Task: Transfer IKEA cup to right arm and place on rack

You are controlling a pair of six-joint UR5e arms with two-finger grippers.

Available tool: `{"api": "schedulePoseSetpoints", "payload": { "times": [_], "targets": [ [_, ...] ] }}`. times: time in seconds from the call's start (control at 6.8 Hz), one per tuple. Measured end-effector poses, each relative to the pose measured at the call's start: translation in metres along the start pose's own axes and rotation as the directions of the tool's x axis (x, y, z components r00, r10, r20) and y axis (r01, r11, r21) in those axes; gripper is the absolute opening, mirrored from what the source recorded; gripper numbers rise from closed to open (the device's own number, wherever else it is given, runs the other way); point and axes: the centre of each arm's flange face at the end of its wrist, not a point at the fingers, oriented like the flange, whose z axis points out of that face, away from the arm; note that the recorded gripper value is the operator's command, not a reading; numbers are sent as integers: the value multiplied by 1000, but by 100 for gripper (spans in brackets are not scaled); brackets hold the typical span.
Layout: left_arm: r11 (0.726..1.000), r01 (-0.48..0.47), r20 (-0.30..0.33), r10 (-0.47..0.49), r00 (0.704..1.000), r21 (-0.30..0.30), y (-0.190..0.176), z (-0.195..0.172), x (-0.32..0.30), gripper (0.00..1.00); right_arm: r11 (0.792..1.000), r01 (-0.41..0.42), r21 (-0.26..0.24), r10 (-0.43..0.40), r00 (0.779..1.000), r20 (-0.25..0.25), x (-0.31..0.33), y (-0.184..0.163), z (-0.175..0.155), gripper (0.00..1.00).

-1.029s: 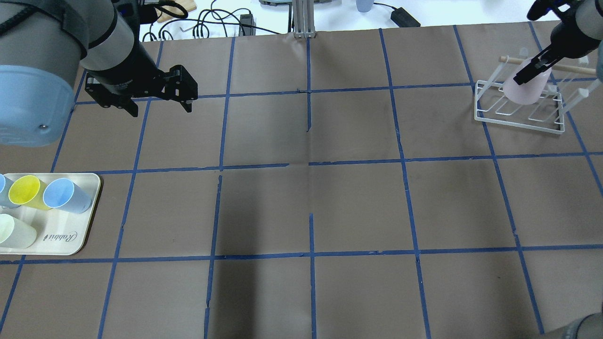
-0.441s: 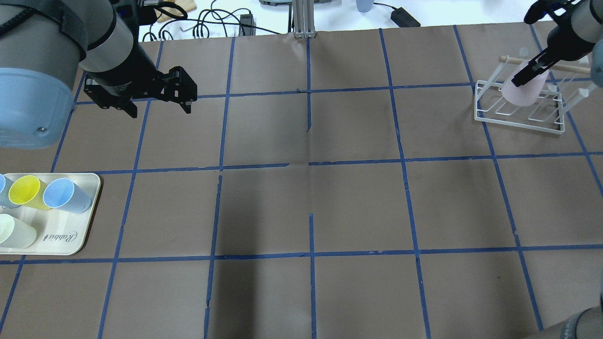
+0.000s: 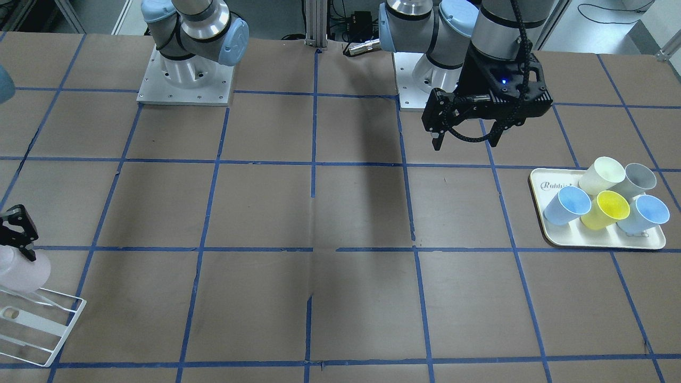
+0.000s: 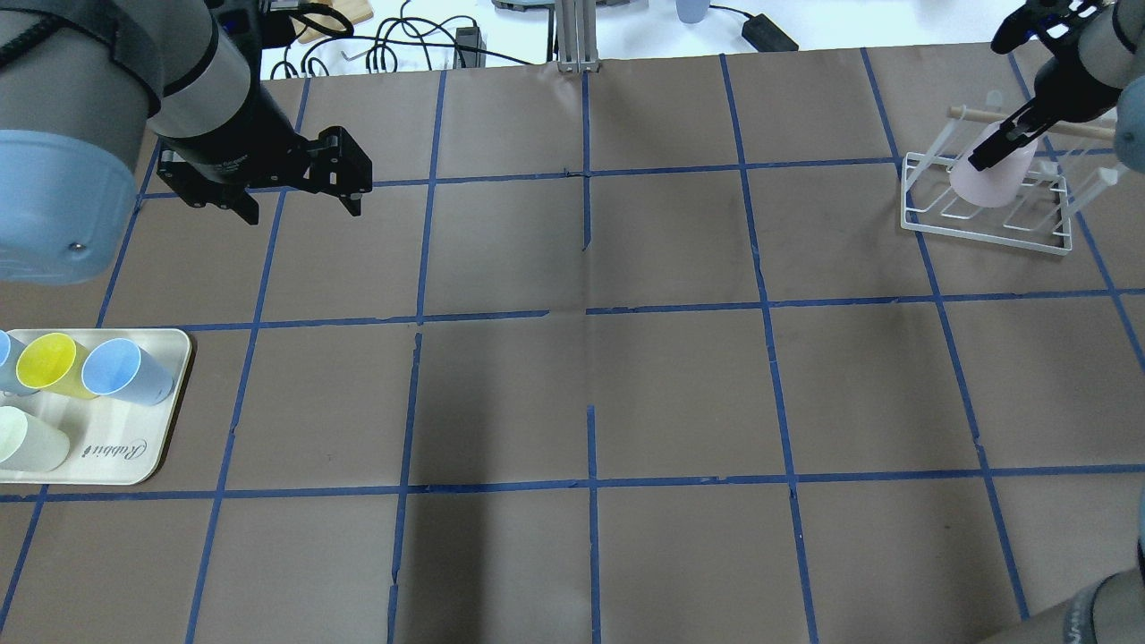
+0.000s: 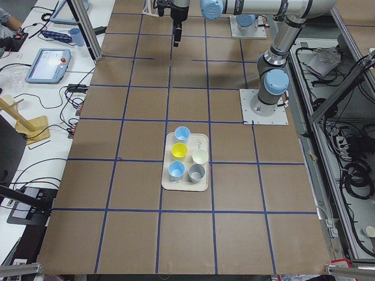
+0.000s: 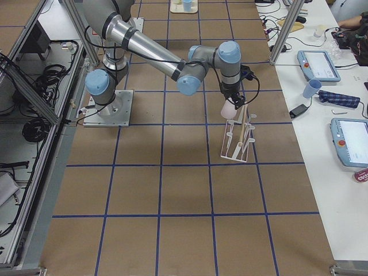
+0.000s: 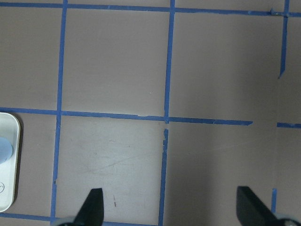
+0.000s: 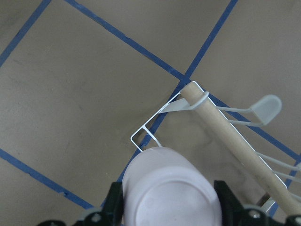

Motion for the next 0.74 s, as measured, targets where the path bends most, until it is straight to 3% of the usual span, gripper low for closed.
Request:
{"api": "schedulePoseSetpoints", "payload": {
  "times": [0.29, 0.59, 0.74],
  "targets": [
    [1000, 1, 0, -1, 1000, 1, 0, 0, 0, 100, 1000, -7, -10, 7, 1000, 16, 3, 2, 12, 76],
    [1000, 1, 0, -1, 1000, 1, 0, -1, 0, 100, 1000, -19, -20, 19, 999, 30, 8, 6, 24, 100],
    [1000, 1, 0, -1, 1000, 1, 0, -1, 0, 100, 999, -25, -22, 26, 999, 32, 9, 6, 26, 100]
  ]
}}
